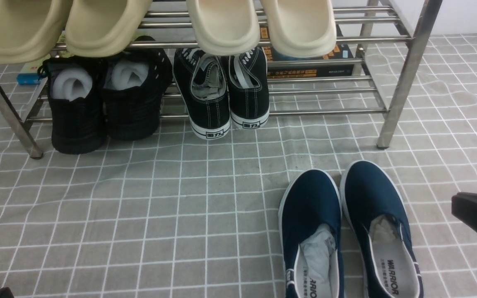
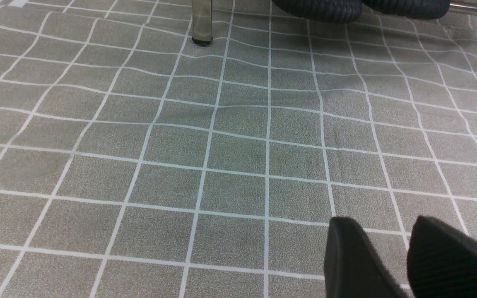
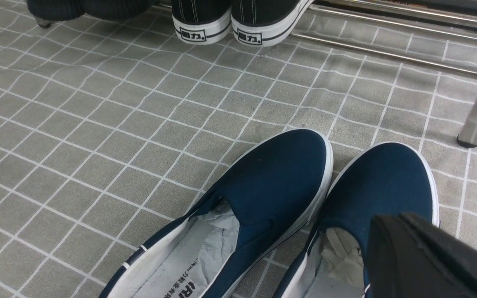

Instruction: Take the shoes off the shelf with your hand from the grey coffee tablecloth.

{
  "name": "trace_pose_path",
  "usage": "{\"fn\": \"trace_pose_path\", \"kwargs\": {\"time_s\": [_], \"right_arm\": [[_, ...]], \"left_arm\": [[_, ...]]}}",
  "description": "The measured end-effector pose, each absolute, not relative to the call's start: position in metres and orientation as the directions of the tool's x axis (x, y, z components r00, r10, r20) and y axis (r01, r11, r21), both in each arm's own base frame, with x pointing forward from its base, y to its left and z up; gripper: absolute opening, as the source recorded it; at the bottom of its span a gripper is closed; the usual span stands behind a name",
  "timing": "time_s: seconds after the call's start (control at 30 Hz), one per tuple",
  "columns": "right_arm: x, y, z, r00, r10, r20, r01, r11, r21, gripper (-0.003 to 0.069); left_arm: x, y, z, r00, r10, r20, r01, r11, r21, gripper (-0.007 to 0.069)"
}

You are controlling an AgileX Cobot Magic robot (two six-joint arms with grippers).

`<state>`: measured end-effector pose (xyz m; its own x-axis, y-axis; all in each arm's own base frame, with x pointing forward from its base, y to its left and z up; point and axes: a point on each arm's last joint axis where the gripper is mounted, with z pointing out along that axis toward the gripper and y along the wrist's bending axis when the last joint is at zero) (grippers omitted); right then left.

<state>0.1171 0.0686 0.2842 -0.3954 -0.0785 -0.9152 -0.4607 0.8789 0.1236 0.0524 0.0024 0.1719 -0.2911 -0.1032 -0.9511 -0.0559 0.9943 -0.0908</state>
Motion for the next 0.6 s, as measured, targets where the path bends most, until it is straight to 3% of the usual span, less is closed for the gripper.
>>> {"fn": "trace_pose_path", "kwargs": {"time_s": [0.37, 0.6], "right_arm": [[0.115, 0.068, 0.282, -0.392, -0.077, -0.917, -0.461, 0.879, 0.124, -0.0006], [0.095, 0.049, 0.257, -0.353, -0.077, -0.932, -0.430, 0.898, 0.089, -0.0001]], "left_arm": [[0.052, 0.002, 0.172, -0.291, -0.103, -0.951, -0.056, 0.994, -0.091, 0.0242], [0.052, 0.002, 0.172, -0.291, -0.103, -0.951, -0.056, 0.994, -0.091, 0.0242]]}}
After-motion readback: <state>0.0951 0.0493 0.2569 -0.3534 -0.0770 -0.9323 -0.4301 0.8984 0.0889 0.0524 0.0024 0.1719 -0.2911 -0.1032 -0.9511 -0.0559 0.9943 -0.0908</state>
